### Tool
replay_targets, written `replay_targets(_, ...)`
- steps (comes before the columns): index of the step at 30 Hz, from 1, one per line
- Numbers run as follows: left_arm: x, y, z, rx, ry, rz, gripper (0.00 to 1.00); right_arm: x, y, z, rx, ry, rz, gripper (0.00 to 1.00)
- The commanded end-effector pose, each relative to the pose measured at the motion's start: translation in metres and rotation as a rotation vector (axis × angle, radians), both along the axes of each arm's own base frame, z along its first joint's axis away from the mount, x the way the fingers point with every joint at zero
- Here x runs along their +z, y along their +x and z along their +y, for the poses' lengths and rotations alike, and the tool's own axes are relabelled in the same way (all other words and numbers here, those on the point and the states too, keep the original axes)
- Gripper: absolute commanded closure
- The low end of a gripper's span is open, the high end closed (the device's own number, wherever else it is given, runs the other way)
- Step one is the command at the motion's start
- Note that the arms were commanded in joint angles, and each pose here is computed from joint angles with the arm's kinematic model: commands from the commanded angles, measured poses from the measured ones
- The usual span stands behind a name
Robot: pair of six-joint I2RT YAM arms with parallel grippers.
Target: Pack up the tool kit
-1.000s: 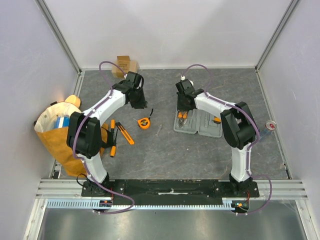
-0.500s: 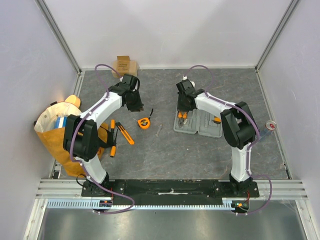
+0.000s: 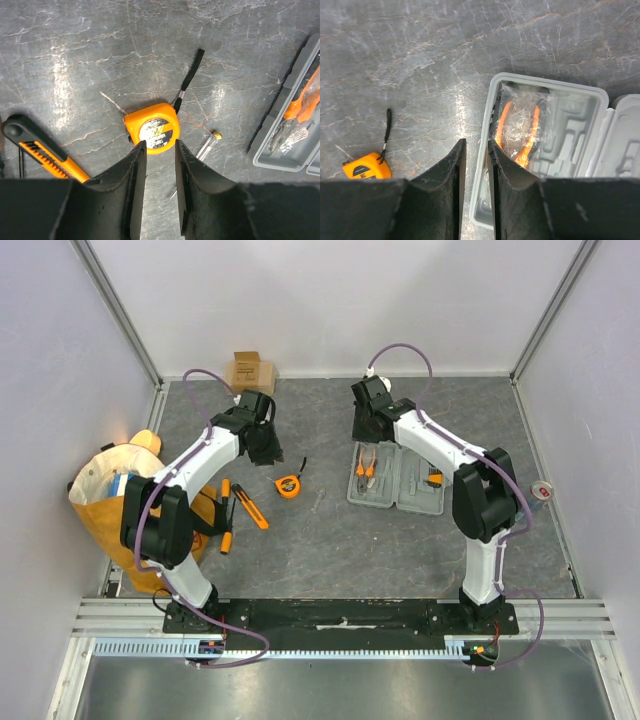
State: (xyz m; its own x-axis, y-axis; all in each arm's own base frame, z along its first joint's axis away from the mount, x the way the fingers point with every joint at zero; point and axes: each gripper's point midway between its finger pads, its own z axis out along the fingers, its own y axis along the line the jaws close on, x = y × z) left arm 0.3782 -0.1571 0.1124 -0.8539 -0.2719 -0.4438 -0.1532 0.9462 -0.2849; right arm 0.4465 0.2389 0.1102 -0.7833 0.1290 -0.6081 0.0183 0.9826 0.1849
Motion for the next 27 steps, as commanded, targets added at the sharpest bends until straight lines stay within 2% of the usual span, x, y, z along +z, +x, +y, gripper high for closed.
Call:
replay_targets(1,0.026,0.0,0.016,0.048,0.008,-0.074,0.63,0.042,-0.012,0.004,0.058,0.019,-0.073,0.68)
replay_targets(9,0.044,-0.012,0.035,0.093,0.016,-0.128,0.58,0.027,-0.057,0.007,0.108,-0.055,-0.067,0.62)
replay_targets(13,0.065,-0.022,0.045,0.123,0.01,-0.192,0.55,0.025,-0.086,0.042,0.208,-0.048,-0.071,0.58)
replay_targets(16,0.08,-0.034,0.052,0.135,0.007,-0.24,0.53,0.015,-0.118,0.074,0.274,-0.036,-0.045,0.48)
replay_targets(19,0.094,-0.047,0.057,0.145,-0.007,-0.287,0.53,-0.002,-0.15,0.101,0.322,-0.019,-0.001,0.43)
replay_targets(23,0.11,-0.064,0.064,0.155,-0.02,-0.341,0.52,-0.016,-0.174,0.131,0.349,0.042,0.05,0.41)
replay_targets(27,0.122,-0.079,0.072,0.173,-0.02,-0.376,0.5,-0.004,-0.184,0.17,0.469,0.057,-0.028,0.38)
